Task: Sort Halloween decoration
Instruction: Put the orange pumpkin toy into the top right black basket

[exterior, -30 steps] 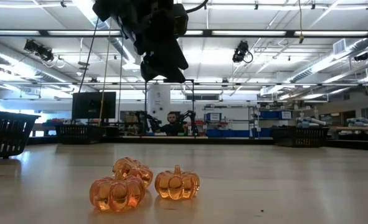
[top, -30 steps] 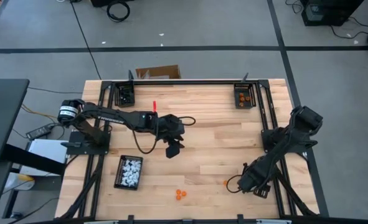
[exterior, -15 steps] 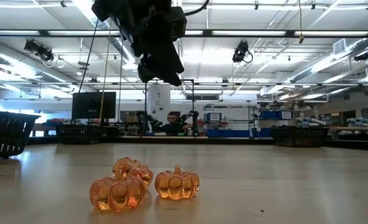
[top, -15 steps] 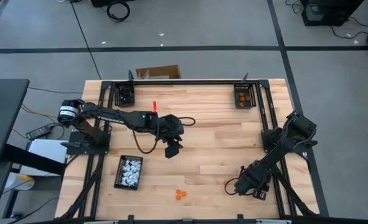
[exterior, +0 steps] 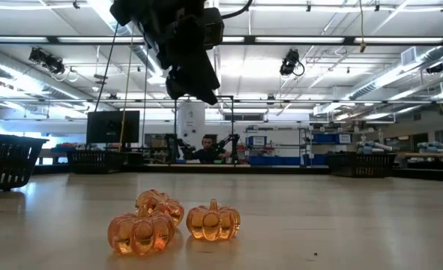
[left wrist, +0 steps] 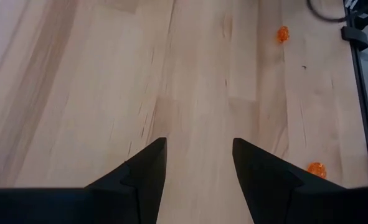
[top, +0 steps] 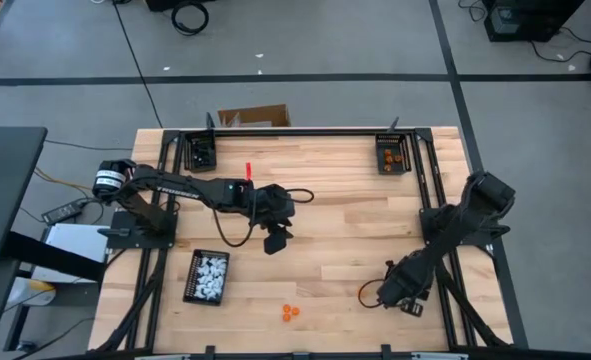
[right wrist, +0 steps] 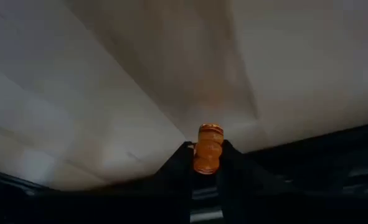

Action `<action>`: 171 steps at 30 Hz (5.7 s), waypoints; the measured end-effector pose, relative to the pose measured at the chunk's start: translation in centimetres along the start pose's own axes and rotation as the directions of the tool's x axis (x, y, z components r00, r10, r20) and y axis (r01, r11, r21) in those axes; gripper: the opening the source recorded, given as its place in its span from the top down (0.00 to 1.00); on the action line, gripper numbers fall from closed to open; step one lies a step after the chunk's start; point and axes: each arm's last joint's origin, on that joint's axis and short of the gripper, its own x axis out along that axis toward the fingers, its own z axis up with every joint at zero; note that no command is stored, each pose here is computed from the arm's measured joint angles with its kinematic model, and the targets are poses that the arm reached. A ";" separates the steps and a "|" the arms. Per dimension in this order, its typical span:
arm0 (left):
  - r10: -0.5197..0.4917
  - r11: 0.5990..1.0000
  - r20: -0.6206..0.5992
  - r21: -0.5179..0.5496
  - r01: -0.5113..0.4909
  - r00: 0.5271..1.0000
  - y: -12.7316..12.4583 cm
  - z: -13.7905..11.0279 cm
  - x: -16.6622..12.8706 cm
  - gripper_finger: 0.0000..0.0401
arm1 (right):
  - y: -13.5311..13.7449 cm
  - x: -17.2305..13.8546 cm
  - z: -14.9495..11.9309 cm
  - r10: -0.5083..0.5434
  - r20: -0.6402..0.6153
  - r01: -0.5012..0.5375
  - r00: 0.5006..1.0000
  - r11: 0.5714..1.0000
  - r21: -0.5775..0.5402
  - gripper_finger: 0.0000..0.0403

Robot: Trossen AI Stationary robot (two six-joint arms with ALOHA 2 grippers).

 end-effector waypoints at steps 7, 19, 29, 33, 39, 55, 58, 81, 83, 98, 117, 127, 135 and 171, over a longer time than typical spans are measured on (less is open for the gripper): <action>0.034 0.999 -0.032 -0.034 -0.035 0.999 1.3 -0.1 -0.4 0.52 | -2.5 -4.7 -0.4 0.052 0.288 -0.091 0.956 0.988 0.123 0.86; 0.102 0.989 0.090 -0.116 -0.091 0.991 4.6 1.6 -4.8 0.52 | -13.0 -11.4 2.7 -0.110 0.517 -0.149 0.849 0.888 0.434 0.86; 0.125 0.974 0.135 -0.206 -0.095 0.983 5.6 2.1 -5.8 0.52 | -23.4 -14.0 6.1 -0.206 0.605 -0.286 0.770 0.736 0.614 0.85; 0.125 0.966 0.132 -0.243 -0.090 0.983 5.6 2.0 -5.8 0.52 | -26.2 -14.3 6.5 -0.234 0.638 -0.314 0.733 0.716 0.624 0.84; 0.171 0.949 0.136 -0.288 -0.127 0.976 5.8 2.0 -5.8 0.52 | -30.2 -14.7 6.6 -0.337 0.662 -0.391 0.669 0.598 0.699 0.80; 0.291 0.864 0.200 -0.476 -0.167 0.936 6.7 2.6 -6.1 0.52 | -32.6 -15.0 6.5 0.040 0.869 -0.553 0.493 0.786 0.278 0.53; 0.258 0.884 0.197 -0.443 -0.149 0.946 5.4 2.5 -5.8 0.52 | -29.9 -15.2 7.1 0.114 0.840 -0.504 0.530 0.839 0.205 0.54; 0.067 0.987 0.179 -0.156 -0.039 0.982 -13.3 -5.0 -3.5 0.52 | -4.0 -10.4 2.4 0.232 0.713 -0.553 0.662 0.793 0.256 0.56; 0.091 0.984 0.175 -0.166 -0.061 0.980 -14.3 -6.0 -2.9 0.52 | -2.4 -9.3 2.3 0.250 0.693 -0.567 0.676 0.777 0.272 0.56; 0.035 0.974 0.123 -0.226 -0.006 0.992 -18.1 -9.7 -0.2 0.52 | 5.3 -7.2 4.3 0.147 0.586 -0.430 0.797 0.819 0.380 0.56; 0.072 0.982 0.071 -0.178 -0.058 0.995 -18.2 -10.9 -0.2 0.52 | 5.0 -7.2 6.3 0.106 0.530 -0.373 0.841 0.823 0.428 0.56; 0.045 0.984 0.059 -0.173 -0.034 0.997 -19.2 -11.9 -0.6 0.52 | 3.4 -7.8 7.4 0.016 0.532 -0.300 0.847 0.840 0.453 0.56; 0.045 0.980 0.059 -0.198 -0.033 0.997 -19.2 -11.8 -0.6 0.52 | 2.2 -8.7 8.8 0.034 0.513 -0.302 0.858 0.841 0.450 0.56; 0.058 0.972 0.052 -0.229 -0.044 0.997 -19.0 -11.9 -0.6 0.52 | 2.6 -8.3 7.8 0.048 0.456 -0.262 0.889 0.869 0.420 0.87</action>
